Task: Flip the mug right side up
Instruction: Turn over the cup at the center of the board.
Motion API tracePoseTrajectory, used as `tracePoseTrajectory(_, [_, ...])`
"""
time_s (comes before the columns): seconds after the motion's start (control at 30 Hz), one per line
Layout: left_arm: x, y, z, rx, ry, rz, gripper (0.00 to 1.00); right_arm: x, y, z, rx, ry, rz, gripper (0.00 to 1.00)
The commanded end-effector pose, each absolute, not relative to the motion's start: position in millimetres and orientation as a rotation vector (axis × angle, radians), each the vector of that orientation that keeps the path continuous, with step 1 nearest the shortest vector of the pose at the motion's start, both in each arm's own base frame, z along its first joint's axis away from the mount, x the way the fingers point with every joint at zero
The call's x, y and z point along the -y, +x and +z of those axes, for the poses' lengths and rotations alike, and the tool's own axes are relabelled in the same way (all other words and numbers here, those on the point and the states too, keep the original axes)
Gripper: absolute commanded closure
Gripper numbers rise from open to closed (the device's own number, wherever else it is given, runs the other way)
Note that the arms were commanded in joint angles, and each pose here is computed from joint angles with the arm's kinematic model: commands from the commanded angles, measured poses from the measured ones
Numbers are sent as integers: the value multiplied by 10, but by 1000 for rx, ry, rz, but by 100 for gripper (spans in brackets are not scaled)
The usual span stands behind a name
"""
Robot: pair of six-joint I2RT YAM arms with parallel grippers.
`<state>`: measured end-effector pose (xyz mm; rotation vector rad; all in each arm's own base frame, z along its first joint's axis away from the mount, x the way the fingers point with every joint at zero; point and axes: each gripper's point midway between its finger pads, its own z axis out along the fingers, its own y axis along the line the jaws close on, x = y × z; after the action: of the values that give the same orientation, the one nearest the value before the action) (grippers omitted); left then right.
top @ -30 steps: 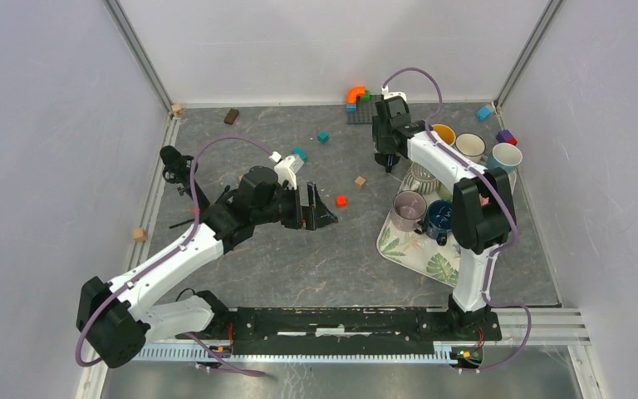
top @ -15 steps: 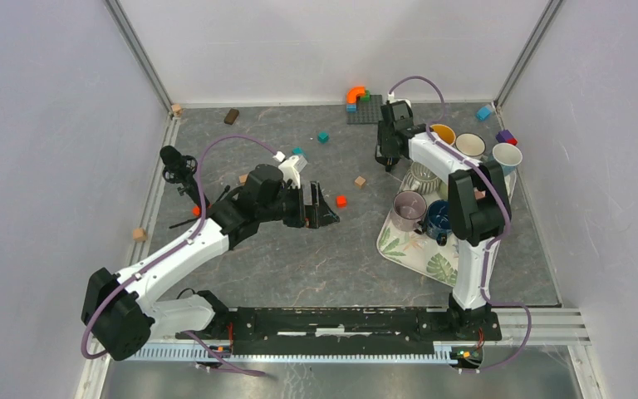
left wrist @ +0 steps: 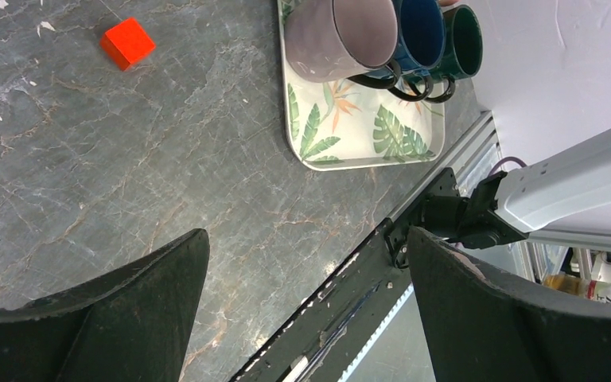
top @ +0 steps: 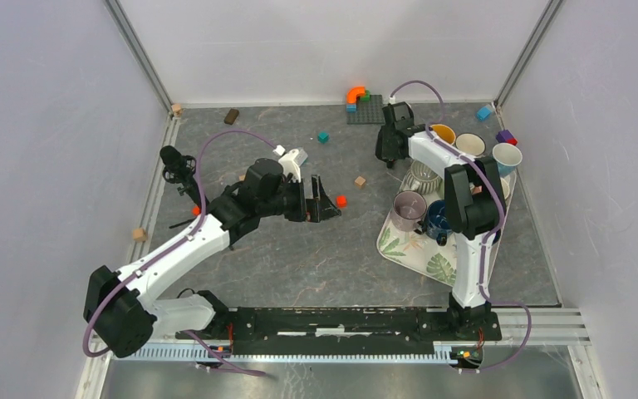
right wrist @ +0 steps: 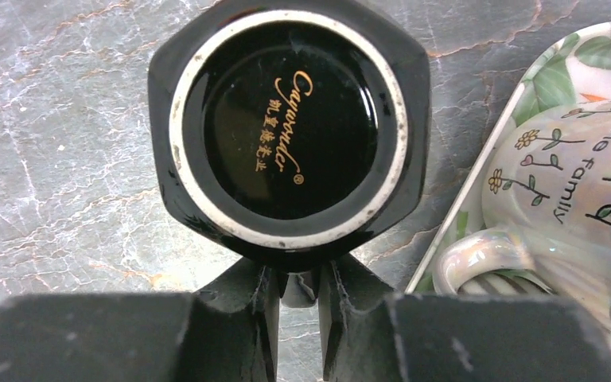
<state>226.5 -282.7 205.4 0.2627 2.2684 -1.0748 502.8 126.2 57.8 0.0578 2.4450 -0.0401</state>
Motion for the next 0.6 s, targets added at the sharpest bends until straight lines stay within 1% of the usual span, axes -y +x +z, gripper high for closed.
tracePoseTrajectory(0.0, [2896,2358,2213,-2224,233,-1115,0,-1407,5245,1006,-2336,44,68,86])
tracePoseTrajectory(0.1, [2911,2383,2216,-2219,214,-1128,0,-1515,5241,1182,-2295,11,150,99])
tracePoseTrajectory(0.33, [2935,2489,2251,-2199,150,-1168,0,-1910,5114,1817,-2155,-119,416,100])
tracePoseTrajectory(0.57, [2931,2650,2437,-2115,61,-1301,0,-2321,4762,2500,-1990,-195,761,100])
